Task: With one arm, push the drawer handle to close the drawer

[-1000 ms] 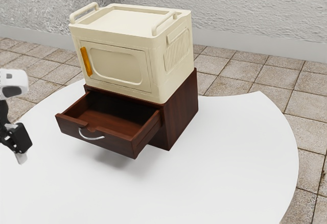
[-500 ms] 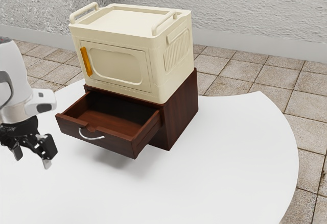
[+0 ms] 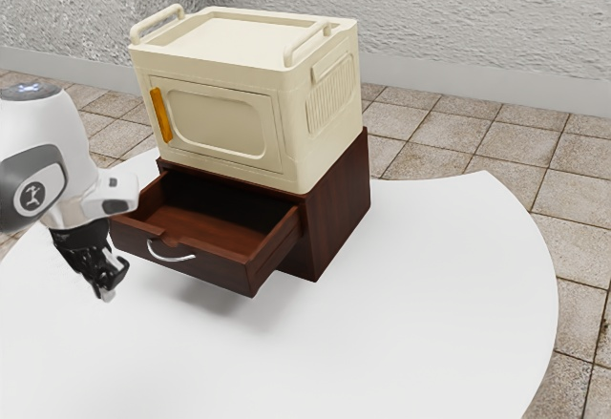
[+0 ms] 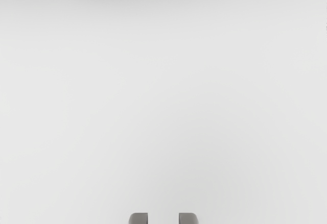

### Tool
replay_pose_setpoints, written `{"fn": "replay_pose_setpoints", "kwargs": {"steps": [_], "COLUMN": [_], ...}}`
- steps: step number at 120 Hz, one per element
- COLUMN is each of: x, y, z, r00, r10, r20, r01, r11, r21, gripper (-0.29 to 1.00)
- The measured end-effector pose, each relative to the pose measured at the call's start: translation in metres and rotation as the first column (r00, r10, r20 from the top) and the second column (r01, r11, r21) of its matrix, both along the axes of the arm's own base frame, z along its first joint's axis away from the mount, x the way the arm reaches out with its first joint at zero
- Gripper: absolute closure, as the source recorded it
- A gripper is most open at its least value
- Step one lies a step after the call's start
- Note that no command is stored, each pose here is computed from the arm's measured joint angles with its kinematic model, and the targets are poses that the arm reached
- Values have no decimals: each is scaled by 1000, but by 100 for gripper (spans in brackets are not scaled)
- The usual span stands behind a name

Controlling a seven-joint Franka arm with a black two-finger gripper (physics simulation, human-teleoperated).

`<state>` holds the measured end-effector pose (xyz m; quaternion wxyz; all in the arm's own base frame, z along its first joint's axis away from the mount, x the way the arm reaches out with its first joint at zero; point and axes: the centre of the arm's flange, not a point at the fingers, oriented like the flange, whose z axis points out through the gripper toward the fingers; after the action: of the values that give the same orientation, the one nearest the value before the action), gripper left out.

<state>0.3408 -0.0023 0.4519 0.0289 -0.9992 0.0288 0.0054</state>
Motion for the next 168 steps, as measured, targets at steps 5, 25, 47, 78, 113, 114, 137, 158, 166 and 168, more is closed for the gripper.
{"fn": "replay_pose_setpoints", "kwargs": {"steps": [5, 25, 47, 78, 113, 114, 137, 158, 166, 168], "x": [4, 12, 27, 56, 73, 73, 85, 94, 97, 98], "y": [1, 21, 27, 26, 29, 29, 31, 33, 33, 33], "z": [-1, 3, -9, -8, -31, -32, -40, -46, -48, -48], "r00": [1000, 998, 995, 985, 977, 977, 972, 968, 967, 966], "r10": [-19, -42, -92, -162, -209, -210, -232, -244, -248, -249], "r20": [10, 46, 44, 63, 38, 38, 40, 56, 63, 65], "r01": [18, 42, 93, 163, 210, 211, 233, 245, 249, 250], "r11": [1000, 999, 996, 987, 978, 977, 972, 969, 968, 968], "r21": [1, -9, -12, -9, -16, -16, -16, -15, -14, -13], "gripper": [72, 76, 78, 78, 79, 79, 79, 79, 79, 79]}}
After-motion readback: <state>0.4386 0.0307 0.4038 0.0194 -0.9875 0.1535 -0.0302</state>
